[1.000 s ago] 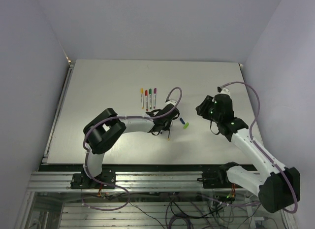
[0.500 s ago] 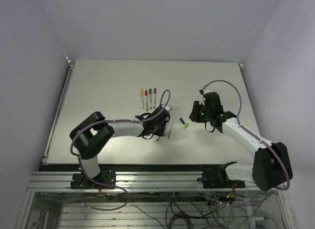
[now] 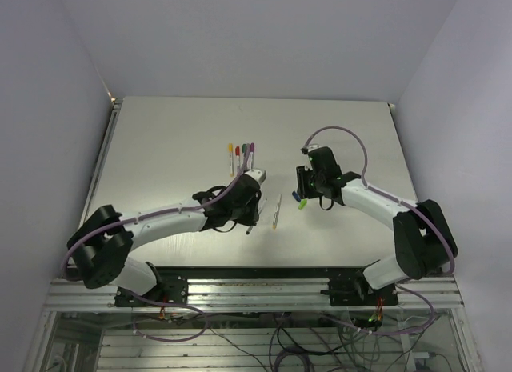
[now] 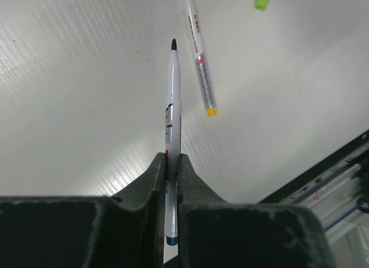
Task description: Insert the pens into the pen caps
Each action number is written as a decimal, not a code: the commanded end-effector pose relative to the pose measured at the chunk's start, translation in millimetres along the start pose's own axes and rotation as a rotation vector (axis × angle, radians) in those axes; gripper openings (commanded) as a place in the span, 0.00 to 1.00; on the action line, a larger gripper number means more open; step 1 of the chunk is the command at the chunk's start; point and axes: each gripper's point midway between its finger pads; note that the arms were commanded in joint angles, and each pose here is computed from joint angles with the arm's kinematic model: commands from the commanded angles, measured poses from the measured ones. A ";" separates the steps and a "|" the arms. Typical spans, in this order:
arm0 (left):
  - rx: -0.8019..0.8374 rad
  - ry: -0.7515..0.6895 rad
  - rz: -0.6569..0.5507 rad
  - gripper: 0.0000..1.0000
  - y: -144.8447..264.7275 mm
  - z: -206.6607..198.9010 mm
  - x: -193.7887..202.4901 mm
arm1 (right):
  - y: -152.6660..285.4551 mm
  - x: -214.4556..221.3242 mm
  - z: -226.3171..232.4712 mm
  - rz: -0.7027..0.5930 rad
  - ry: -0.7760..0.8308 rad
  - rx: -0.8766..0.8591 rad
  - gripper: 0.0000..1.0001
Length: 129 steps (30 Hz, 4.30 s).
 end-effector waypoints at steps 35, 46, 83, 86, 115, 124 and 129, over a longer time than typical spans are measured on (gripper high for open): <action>0.140 0.126 -0.186 0.07 59.3 -7.3 -11.3 | -53.4 33.4 8.3 0.189 0.062 0.069 0.17; 0.184 0.130 -0.239 0.07 72.3 -13.5 -22.1 | -40.0 -4.4 16.3 0.060 0.001 0.048 0.00; 0.709 0.183 -0.706 0.07 140.3 -107.2 -106.8 | 211.4 -175.6 92.2 -1.075 -0.316 -0.411 0.00; 0.706 0.177 -0.707 0.07 140.3 -106.7 -106.0 | 210.6 -175.6 92.7 -1.078 -0.328 -0.420 0.00; 0.678 0.180 -0.705 0.07 131.1 -100.7 -101.8 | 205.7 -169.6 103.0 -1.028 -0.347 -0.480 0.00; 0.677 0.186 -0.706 0.07 129.8 -99.0 -100.6 | 200.7 -160.4 104.8 -0.998 -0.340 -0.486 0.00; 0.676 0.186 -0.710 0.07 130.9 -98.7 -101.4 | 198.1 -157.0 104.5 -0.982 -0.331 -0.477 0.00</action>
Point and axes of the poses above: each gripper's point midway between its finger pads, its own y axis back along the fingers, its own z axis along the line the jaws close on, x = y × z, and after that the axes turned 8 degrees about y, right-handed
